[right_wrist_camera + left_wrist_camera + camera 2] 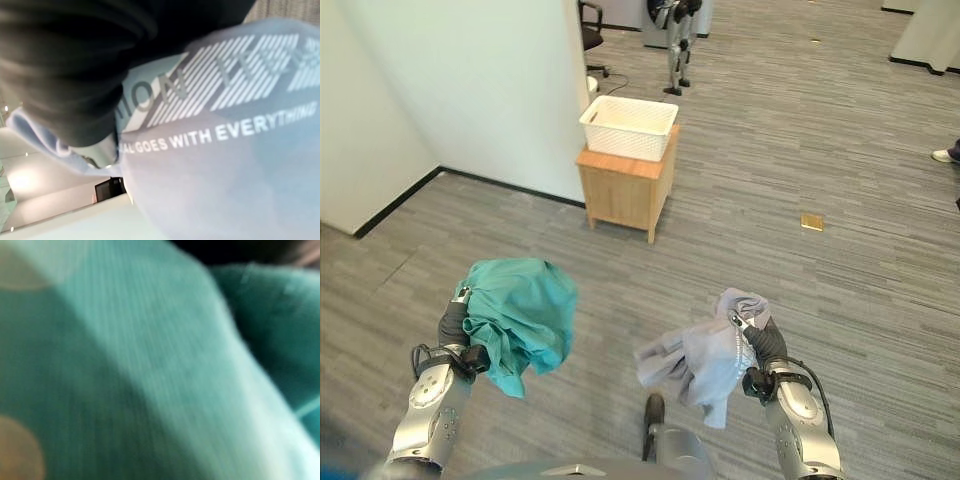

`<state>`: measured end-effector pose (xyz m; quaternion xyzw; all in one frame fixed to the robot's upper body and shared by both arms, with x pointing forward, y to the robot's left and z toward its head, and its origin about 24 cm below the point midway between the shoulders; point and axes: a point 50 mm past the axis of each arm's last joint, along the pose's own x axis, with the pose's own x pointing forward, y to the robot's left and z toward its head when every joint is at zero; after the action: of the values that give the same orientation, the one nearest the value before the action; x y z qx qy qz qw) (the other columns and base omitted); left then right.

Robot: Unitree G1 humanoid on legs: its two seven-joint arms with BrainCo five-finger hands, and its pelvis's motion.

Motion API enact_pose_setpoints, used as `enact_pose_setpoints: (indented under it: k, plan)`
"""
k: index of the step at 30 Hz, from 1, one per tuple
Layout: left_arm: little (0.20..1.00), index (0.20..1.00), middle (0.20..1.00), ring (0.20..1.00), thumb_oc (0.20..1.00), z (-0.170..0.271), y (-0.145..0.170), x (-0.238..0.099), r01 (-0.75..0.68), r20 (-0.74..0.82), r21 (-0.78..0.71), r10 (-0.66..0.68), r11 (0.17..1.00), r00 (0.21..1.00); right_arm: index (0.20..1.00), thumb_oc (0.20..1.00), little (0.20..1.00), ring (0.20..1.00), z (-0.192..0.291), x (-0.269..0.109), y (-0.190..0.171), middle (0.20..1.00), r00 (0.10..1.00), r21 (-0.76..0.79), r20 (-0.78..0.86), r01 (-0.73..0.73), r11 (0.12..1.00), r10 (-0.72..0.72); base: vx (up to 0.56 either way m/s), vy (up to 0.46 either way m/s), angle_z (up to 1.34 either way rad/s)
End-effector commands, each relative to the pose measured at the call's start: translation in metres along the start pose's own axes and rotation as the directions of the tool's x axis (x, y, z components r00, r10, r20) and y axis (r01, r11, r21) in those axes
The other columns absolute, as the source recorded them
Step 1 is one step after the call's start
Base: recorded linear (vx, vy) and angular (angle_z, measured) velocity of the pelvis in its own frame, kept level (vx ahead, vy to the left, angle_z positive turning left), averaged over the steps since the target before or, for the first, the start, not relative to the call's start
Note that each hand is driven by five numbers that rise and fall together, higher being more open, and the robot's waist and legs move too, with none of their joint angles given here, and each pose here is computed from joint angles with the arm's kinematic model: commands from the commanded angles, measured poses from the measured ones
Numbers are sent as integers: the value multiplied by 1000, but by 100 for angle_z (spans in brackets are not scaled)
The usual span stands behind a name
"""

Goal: Pick up bed clothes into laundry basket.

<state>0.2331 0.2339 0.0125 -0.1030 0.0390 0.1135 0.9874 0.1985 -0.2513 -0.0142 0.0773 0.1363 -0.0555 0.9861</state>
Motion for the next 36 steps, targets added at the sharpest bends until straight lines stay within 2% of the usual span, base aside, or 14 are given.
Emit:
enact_pose_setpoints:
  k: [1, 5, 10, 15, 20, 24, 30, 32, 36]
  plan:
    - [200, 200, 200, 200, 200, 32, 1, 8, 40, 136, 28, -44, 999, 990, 200, 200, 200, 200, 45, 2, -9, 200, 981, 0, 195, 24, 1000, -23, 284, -96, -37]
    - [200, 200, 200, 200, 200, 25, 2, 6, 42, 110, 8, -43, 999, 993, 200, 200, 200, 200, 52, 5, -7, 200, 971, 26, 235, 23, 999, -28, 484, -45, -28]
    - [200, 200, 200, 200, 200, 17, 4, 3, 36, 78, 34, -39, 999, 996, 200, 200, 200, 200, 52, 7, 0, 200, 973, -41, 230, -5, 999, 14, 540, 56, -12]
    - [200, 200, 200, 200, 200, 16, 7, 0, 37, 70, 65, -41, 997, 997, 200, 200, 200, 200, 48, 8, 7, 200, 975, -43, 220, -30, 999, 38, 468, 98, -18]
    - [200, 200, 200, 200, 200, 26, 8, 3, 30, 101, 78, -38, 996, 994, 200, 200, 200, 200, 48, 16, 26, 200, 970, -23, 228, -83, 996, 86, 279, 170, -12]
    - [200, 200, 200, 200, 200, 34, 9, 7, 44, 121, 116, -58, 992, 991, 200, 200, 200, 200, 47, 17, 27, 200, 972, -20, 224, -65, 998, 68, 336, 49, 47]
    - [200, 200, 200, 200, 200, 38, 5, 12, 58, 129, 170, -80, 984, 988, 200, 200, 200, 200, 54, 10, 6, 200, 970, -63, 245, 20, 998, -4, 254, -140, 79]
    - [200, 200, 200, 200, 200, 33, 3, 8, 75, 124, 125, -91, 989, 988, 200, 200, 200, 200, 65, 6, 1, 200, 962, -119, 274, 20, 993, 13, 158, -157, 167]
    - [200, 200, 200, 200, 200, 19, -1, 1, 99, 68, 79, -105, 992, 992, 200, 200, 200, 200, 107, 10, -5, 200, 919, -226, 389, 37, 974, 56, 100, -110, 10]
